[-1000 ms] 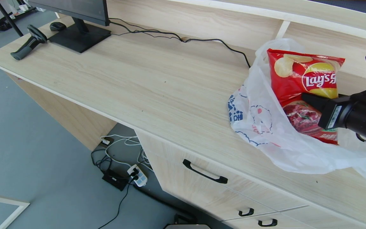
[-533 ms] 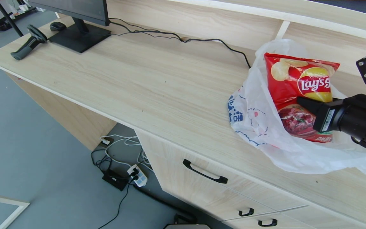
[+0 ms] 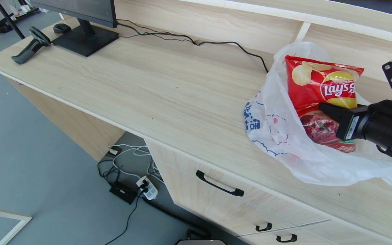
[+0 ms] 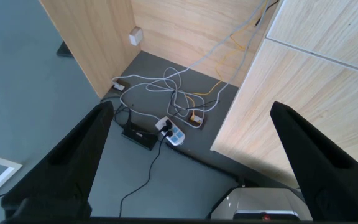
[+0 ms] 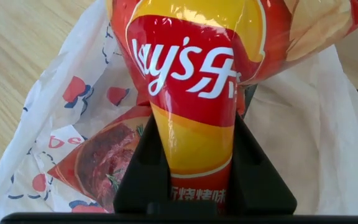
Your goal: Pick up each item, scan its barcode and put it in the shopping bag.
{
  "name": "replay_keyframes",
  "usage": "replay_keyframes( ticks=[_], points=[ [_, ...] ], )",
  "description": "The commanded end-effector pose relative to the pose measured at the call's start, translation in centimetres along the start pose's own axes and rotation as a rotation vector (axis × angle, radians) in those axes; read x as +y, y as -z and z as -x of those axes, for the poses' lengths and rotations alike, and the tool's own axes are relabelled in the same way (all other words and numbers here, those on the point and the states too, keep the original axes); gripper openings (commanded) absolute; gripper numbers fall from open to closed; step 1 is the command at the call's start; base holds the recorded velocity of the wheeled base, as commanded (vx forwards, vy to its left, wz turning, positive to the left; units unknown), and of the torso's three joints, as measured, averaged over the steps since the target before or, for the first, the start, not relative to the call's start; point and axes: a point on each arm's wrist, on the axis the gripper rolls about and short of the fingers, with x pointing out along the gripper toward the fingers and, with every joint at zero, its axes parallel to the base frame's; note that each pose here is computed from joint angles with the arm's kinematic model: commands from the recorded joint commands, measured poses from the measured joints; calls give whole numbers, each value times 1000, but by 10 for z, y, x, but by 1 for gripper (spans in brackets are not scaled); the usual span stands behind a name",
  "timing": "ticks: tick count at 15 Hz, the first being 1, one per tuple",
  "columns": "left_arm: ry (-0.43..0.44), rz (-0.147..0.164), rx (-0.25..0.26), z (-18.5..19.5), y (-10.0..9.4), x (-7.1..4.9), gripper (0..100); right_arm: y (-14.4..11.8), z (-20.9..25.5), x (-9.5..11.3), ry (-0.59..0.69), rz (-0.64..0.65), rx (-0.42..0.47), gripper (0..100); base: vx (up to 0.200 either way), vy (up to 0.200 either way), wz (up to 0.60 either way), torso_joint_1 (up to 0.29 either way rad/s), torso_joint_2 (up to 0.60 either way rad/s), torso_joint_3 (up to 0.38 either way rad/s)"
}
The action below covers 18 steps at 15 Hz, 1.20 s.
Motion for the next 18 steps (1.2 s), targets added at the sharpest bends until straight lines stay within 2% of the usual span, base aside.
replay_keyframes(
  ticks=[1,8,10,12,14,15,16,17,18],
  points=[
    [1,-1,1,0,0,0,100,2,0,-1,3,0,6,100,0,0,0,0,0,0],
    [1,2,-1,0,0,0,100,-3,13,-3,12,-43,-30,100,0,0,0,0,0,0],
    [-1,3,1,0,0,0,100,-19,37,-8,18,-52,-118,100,0,0,0,0,0,0],
    [-1,7,2,0,0,0,100,-24,65,-11,18,-54,-179,100,0,0,0,0,0,0],
    [1,8,4,0,0,0,100,-8,106,-15,18,-30,-214,100,0,0,0,0,0,0],
    [-2,8,3,0,0,0,100,23,140,-17,14,-28,-202,100,0,0,0,0,0,0],
    [1,8,2,0,0,0,100,37,152,-17,13,-26,-187,100,0,0,0,0,0,0],
    [-2,8,3,0,0,0,100,81,186,-17,-33,-1,-147,100,0,0,0,0,0,0],
    [-1,7,2,0,0,0,100,85,189,-17,-43,5,-146,100,0,0,0,0,0,0]
  ],
)
